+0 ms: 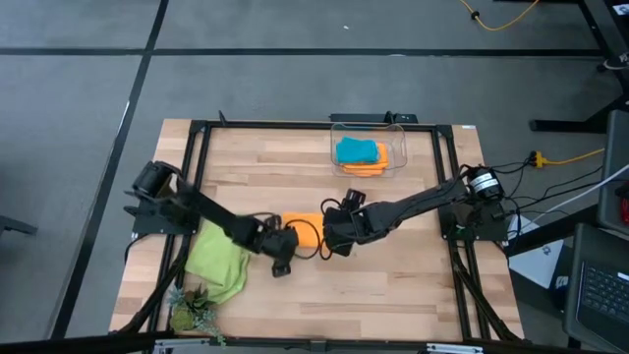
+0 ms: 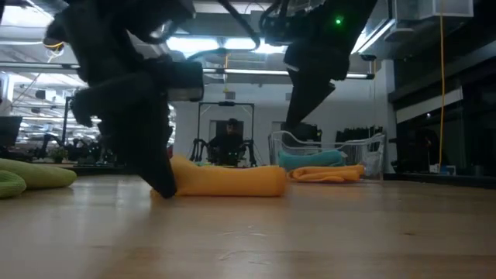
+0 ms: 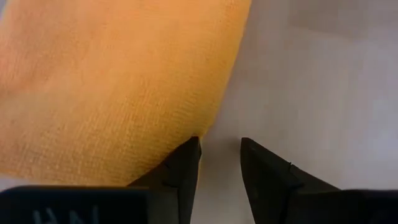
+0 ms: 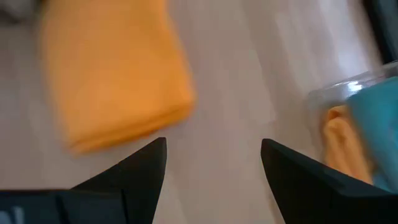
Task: Fold microfiber towels
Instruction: Stack the folded orange microfiber towel on top of the blue microfiber towel in the transparent bin
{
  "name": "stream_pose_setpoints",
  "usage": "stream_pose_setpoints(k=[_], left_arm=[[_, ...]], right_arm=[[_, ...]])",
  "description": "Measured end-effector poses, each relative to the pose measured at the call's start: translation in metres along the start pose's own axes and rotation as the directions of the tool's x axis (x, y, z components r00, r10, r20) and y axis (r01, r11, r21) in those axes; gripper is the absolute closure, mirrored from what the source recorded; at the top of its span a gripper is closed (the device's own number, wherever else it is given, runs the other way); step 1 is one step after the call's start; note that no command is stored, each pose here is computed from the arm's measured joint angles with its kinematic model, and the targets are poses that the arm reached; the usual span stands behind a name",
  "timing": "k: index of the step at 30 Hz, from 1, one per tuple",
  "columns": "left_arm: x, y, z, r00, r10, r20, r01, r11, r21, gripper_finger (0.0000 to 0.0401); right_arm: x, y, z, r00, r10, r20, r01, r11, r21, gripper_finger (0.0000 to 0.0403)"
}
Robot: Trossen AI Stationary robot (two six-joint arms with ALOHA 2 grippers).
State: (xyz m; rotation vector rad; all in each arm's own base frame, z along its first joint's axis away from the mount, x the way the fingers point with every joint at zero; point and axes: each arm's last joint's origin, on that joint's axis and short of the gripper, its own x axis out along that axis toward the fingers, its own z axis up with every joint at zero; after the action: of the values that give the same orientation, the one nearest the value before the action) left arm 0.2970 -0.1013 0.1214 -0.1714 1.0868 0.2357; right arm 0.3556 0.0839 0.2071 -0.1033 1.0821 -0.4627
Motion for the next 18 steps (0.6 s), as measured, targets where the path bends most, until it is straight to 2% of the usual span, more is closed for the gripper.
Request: stream_pose_setpoints(k=[6,13,16,18], left_arm=[[-0.015,0.031,0.003,0.991,0.083,-0.105,-0.083,0.997,0.002,0.0286],[-0.045,0.049,-0.004,0.967,0.148,-0.206,-0.154,0.988,-0.011,0.0286],[-0.057,0.059,-0.008,0.943,0.263,-0.206,-0.269,0.963,-0.001,0.0286],[-0.061,0.062,-0.005,0.944,0.276,-0.18,-0.286,0.958,-0.028,0.0286]], right_arm=[[-0.002,0.004,-0.004,0.994,0.091,-0.055,-0.093,0.995,-0.043,0.0139],[-0.002,0.005,-0.004,0.994,0.09,-0.055,-0.094,0.992,-0.079,0.0139],[-0.002,0.006,-0.001,0.995,0.099,-0.032,-0.101,0.99,-0.101,0.0139],[-0.001,0.006,0.001,0.995,0.102,-0.007,-0.102,0.989,-0.103,0.0139]])
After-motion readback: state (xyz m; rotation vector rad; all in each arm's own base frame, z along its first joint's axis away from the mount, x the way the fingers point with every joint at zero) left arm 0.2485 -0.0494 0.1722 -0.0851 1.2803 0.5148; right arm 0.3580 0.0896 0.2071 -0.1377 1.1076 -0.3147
